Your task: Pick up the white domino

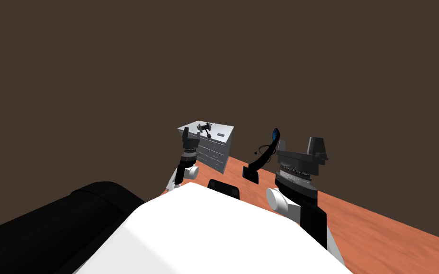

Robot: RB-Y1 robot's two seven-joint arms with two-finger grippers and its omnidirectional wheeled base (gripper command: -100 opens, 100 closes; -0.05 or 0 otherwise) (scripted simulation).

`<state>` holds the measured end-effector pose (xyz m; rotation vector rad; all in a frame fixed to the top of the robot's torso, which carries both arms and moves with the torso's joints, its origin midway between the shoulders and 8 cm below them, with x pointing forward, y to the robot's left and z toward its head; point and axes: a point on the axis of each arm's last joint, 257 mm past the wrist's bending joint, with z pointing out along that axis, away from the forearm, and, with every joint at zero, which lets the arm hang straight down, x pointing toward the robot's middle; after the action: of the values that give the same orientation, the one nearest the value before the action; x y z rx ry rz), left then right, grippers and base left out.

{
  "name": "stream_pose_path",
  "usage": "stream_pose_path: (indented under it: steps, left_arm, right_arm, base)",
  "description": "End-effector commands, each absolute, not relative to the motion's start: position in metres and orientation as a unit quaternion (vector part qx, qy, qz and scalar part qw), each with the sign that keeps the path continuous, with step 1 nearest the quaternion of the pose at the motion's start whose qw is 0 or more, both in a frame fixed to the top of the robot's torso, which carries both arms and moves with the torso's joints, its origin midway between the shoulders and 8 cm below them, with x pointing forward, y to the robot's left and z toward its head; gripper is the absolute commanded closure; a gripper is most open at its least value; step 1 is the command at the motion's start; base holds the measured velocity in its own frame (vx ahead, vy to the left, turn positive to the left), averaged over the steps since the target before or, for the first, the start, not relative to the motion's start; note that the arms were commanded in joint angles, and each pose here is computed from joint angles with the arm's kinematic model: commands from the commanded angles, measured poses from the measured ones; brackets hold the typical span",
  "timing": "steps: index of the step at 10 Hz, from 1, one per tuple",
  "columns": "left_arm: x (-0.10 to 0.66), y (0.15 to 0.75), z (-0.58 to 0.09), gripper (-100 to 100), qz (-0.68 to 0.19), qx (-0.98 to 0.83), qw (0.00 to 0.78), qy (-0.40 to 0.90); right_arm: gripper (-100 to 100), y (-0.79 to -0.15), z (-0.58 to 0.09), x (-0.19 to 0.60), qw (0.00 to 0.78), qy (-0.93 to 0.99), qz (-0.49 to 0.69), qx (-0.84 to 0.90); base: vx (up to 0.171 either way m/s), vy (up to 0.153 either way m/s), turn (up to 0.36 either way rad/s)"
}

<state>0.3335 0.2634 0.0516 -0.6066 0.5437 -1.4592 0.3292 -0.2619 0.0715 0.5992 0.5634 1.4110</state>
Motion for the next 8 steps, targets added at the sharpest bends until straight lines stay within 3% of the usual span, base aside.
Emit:
stream_pose_path:
  steps: [1, 8]
  left_arm:
    - [0.342, 0.262, 0.046, -100, -0.646, -0.270, 0.665, 0.259]
    - [0.389, 0.268, 0.023, -100, -0.632, -0.299, 0.640, 0.318]
  right_arm:
    - [0, -0.262, 0.071, 0.329, 0.685, 0.251, 0.630, 0.267]
    - [0, -0.262, 0.071, 0.329, 0.685, 0.251, 0.630, 0.267]
  base:
    - [0.004, -0.004, -0.027]
    - [0.009, -0.008, -0.042]
